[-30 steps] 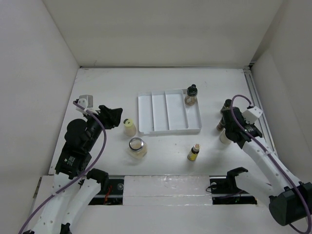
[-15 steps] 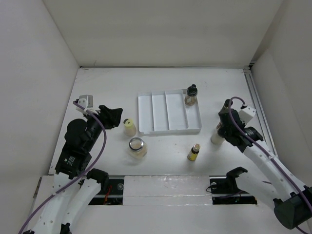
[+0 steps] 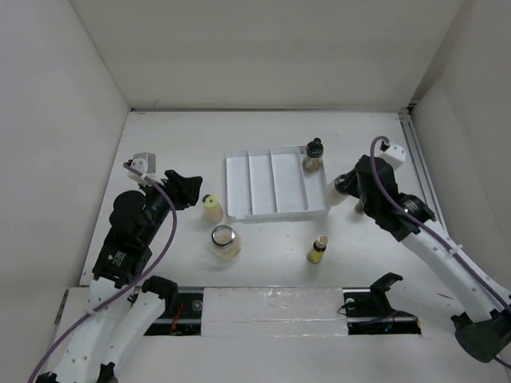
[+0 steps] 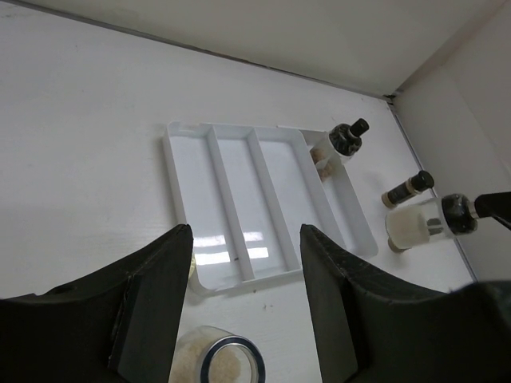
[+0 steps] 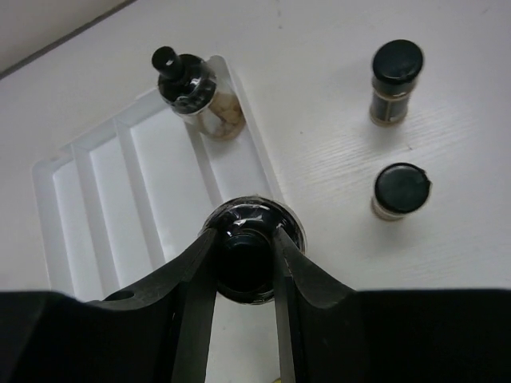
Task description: Organize the condiment bottles
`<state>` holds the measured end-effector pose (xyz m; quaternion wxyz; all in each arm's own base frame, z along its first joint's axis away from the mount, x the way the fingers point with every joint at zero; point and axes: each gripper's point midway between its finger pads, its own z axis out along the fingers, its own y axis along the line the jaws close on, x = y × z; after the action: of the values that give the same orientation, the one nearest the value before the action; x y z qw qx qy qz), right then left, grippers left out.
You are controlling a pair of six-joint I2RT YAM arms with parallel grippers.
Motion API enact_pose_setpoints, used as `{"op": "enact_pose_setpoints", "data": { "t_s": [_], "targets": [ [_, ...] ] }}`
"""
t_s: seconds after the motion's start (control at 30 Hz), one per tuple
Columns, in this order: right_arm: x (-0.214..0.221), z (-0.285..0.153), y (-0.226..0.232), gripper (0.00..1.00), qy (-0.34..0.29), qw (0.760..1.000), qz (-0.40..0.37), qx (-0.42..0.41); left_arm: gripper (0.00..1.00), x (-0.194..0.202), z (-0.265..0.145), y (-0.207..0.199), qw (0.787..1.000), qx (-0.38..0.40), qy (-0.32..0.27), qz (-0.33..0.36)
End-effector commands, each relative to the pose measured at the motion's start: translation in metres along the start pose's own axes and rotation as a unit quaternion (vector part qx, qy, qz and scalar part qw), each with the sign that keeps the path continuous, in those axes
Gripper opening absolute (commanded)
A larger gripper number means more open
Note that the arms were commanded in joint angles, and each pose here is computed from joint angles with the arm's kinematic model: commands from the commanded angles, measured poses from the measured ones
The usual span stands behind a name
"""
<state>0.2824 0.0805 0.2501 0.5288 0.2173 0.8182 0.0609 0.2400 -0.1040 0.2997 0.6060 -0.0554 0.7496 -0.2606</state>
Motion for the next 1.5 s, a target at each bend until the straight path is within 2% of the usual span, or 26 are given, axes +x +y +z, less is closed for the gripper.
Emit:
{"op": "enact_pose_setpoints", "data": {
  "t_s": [0.0, 0.23, 0.37, 0.67, 0.97, 1.17, 1.27, 1.3, 1.4, 1.43, 1.47],
  "targets": [
    [-0.041, 0.007, 0.063, 0.29, -0.066, 0.993, 0.027, -0.095, 0.52, -0.004, 0.003, -0.006, 1.000, 0.015, -0.008, 0.007],
    [-0.032, 0.062, 0.104, 0.29, -0.057, 0.993, -0.020, -0.105, 0.52, -0.005, 0.012, 0.002, 1.000, 0.002, -0.005, 0.005],
    [-0.016, 0.099, 0.099, 0.28, -0.040, 0.995, -0.048, -0.073, 0.52, -0.002, 0.014, 0.002, 1.000, 0.004, 0.002, 0.005],
    [-0.018, 0.116, 0.081, 0.28, -0.054, 0.997, -0.038, -0.045, 0.52, -0.001, 0.016, 0.004, 1.000, -0.002, 0.004, 0.005],
    [0.016, 0.140, 0.071, 0.28, -0.017, 0.998, -0.054, -0.030, 0.52, -0.001, 0.016, 0.004, 1.000, -0.002, 0.004, 0.005],
    [0.028, 0.139, 0.080, 0.30, -0.015, 0.996, -0.084, -0.023, 0.52, -0.001, 0.016, 0.005, 1.000, -0.002, 0.004, 0.009],
    [0.037, 0.140, 0.081, 0.38, -0.006, 0.995, -0.102, -0.009, 0.52, -0.001, 0.016, 0.005, 1.000, -0.002, 0.004, 0.009],
    [0.041, 0.140, 0.082, 0.48, -0.004, 0.994, -0.106, -0.007, 0.52, -0.001, 0.016, 0.005, 1.000, -0.002, 0.004, 0.009],
    [0.036, 0.129, 0.092, 0.65, -0.016, 0.992, -0.122, -0.009, 0.52, 0.003, 0.018, 0.008, 1.000, -0.011, 0.010, 0.009],
    [0.028, 0.121, 0.095, 0.77, -0.026, 0.992, -0.122, -0.015, 0.52, 0.004, 0.020, 0.012, 1.000, -0.019, 0.012, 0.009],
    [0.028, 0.113, 0.099, 0.82, -0.031, 0.990, -0.134, -0.017, 0.53, 0.005, 0.020, 0.015, 0.999, -0.029, 0.012, 0.009]
  ]
}}
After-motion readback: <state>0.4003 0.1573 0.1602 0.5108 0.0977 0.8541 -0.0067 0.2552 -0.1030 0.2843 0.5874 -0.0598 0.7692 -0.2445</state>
